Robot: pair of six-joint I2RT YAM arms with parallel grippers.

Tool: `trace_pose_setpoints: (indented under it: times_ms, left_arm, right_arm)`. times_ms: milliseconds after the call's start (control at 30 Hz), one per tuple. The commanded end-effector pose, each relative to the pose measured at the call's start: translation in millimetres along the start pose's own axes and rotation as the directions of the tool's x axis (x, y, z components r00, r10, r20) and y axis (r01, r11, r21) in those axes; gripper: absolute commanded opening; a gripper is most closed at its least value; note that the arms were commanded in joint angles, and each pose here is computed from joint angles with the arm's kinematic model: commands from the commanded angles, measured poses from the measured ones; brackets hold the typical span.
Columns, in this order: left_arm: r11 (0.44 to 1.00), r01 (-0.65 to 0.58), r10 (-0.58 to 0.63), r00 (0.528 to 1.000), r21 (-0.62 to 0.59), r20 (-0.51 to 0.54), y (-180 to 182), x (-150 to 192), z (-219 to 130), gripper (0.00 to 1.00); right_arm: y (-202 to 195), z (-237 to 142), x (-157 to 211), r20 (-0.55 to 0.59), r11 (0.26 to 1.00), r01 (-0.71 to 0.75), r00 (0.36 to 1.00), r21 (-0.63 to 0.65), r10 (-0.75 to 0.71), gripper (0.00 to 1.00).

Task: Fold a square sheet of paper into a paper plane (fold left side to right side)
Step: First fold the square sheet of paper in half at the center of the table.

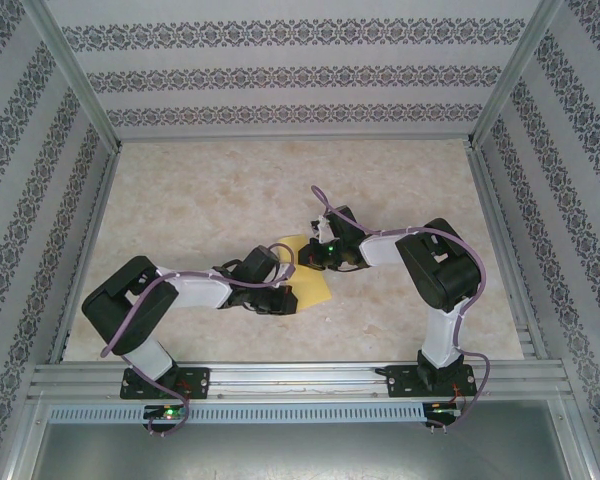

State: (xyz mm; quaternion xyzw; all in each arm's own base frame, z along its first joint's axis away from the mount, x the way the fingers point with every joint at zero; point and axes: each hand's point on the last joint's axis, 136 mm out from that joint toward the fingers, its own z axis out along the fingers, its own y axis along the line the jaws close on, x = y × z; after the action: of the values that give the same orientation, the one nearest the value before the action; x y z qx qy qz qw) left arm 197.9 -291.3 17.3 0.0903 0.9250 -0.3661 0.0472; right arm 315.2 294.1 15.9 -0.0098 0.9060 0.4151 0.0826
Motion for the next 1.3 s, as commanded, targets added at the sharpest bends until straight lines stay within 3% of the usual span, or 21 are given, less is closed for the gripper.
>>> trace_pose_setpoints:
  times_ms: [0, 267, 467, 867, 1067, 1267]
  left_arm:
    - [1.0, 0.029, -0.03, 0.999, -0.01, -0.04, -1, 17, -3, 0.07]
    - [1.0, -0.01, 0.008, 0.997, 0.029, 0.071, -22, -15, -27, 0.08]
    - [0.999, -0.028, 0.027, 0.999, 0.033, 0.043, -22, -27, -12, 0.08]
    - [0.999, 0.036, -0.037, 0.999, -0.028, -0.027, 13, 2, 4, 0.07]
    - [0.999, 0.035, -0.036, 0.999, -0.027, -0.025, 13, 12, -7, 0.07]
    - [1.0, 0.001, -0.003, 0.996, 0.015, 0.094, -4, -19, -43, 0.07]
  right_arm:
    - [-64, 5, 30, -0.034, 0.972, -0.108, 0.993, 0.209, 0.117, 0.0]
    - [-63, 4, 30, -0.03, 0.973, -0.107, 0.993, 0.206, 0.115, 0.0]
    - [-63, 5, 30, -0.03, 0.973, -0.107, 0.993, 0.205, 0.116, 0.0]
    - [-64, 6, 31, -0.035, 0.972, -0.108, 0.992, 0.207, 0.117, 0.0]
    - [-65, 6, 32, -0.035, 0.972, -0.108, 0.992, 0.208, 0.118, 0.0]
    - [-60, 4, 31, -0.022, 0.977, -0.113, 0.993, 0.183, 0.119, 0.0]
